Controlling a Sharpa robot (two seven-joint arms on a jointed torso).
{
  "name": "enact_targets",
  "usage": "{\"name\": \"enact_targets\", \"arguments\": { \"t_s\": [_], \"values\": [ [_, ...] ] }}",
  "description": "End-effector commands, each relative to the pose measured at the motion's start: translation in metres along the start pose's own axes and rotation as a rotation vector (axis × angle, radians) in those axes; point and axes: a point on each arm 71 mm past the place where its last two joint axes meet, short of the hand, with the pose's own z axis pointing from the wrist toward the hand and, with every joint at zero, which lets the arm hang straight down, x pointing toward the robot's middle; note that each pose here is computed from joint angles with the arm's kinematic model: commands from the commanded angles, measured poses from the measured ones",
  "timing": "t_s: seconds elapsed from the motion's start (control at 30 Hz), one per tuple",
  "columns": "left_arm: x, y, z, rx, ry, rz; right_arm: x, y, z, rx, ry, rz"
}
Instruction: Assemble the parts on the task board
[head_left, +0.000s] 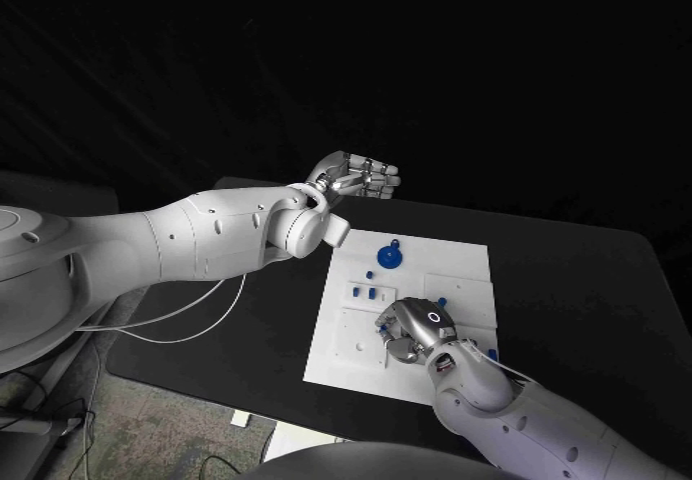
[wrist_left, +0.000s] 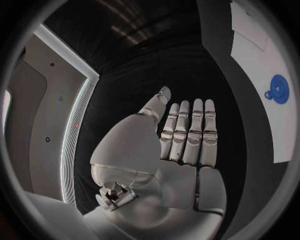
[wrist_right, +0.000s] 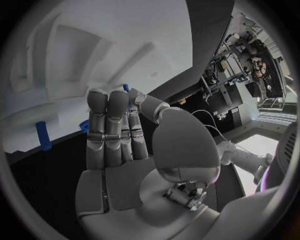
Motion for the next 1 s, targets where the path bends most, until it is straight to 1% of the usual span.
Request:
{"name": "enact_targets", "arguments": {
  "t_s": [0.03,0.47,1.0],
  "values": [
    [0.0024,-0.0011,0.0004,0.005,0.014,-0.012,0.0016,0.0031,0.0002,-0.013,0.011,-0.001],
    [0.0024,-0.0011,0.0004,0.004,0.013,-0.011,0.0012,0.0079,0.0021,-0.014,-0.011,0.005],
    [0.0020,-0.0009,-0.0002,0.001,0.018,-0.014,0.0035,0.0083,0.0044,0.006,-0.003,-0.001]
  ]
}}
